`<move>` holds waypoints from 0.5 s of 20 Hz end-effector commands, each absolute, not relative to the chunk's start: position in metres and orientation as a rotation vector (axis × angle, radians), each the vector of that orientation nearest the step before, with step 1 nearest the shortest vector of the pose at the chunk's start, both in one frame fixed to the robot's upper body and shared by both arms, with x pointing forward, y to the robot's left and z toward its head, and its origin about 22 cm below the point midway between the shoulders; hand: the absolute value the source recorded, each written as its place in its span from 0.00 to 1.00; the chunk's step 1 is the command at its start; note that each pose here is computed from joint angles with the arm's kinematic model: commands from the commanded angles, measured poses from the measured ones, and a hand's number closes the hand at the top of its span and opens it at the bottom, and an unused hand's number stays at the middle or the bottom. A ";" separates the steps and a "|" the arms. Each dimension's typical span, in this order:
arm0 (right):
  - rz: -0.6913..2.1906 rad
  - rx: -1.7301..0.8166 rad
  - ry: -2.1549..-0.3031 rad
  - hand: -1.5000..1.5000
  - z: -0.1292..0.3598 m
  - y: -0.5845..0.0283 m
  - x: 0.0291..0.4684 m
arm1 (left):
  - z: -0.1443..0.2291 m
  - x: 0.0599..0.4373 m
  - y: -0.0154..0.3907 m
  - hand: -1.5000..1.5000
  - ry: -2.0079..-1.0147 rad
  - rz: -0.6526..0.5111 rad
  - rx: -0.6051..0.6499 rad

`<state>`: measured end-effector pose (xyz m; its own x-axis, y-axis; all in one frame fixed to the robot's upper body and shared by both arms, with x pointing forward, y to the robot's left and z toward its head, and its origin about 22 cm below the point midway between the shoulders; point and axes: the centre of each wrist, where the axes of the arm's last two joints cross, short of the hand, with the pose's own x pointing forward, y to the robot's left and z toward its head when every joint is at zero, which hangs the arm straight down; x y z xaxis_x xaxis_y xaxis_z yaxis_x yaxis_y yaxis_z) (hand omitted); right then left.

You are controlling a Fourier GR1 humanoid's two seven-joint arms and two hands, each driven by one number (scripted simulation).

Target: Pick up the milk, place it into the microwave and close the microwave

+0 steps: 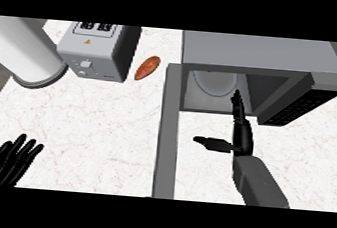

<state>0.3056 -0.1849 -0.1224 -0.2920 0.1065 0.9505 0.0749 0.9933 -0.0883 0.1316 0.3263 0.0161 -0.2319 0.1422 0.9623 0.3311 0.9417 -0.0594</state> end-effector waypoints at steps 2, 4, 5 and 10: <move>-0.001 -0.083 -1.889 0.00 -0.126 -0.186 0.276 | 0.028 0.145 0.309 0.00 -1.798 -0.308 -0.384; 0.010 -0.104 -1.892 0.00 -0.131 -0.201 0.255 | 0.025 0.155 0.302 0.00 -1.778 -0.347 -0.402; -0.030 -0.080 -1.896 0.00 -0.126 -0.190 0.250 | 0.034 0.140 0.290 1.00 -1.789 -0.344 -0.408; -0.097 -0.027 -1.951 0.00 -0.105 -0.229 0.213 | 0.030 0.172 0.273 1.00 -1.778 -0.409 -0.401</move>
<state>0.2389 -0.2031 -0.1204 -0.3373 -0.0012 0.9414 0.0718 0.9971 0.0270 0.1598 0.2879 0.0301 -0.2248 0.0805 0.9711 0.4497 0.8927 0.0300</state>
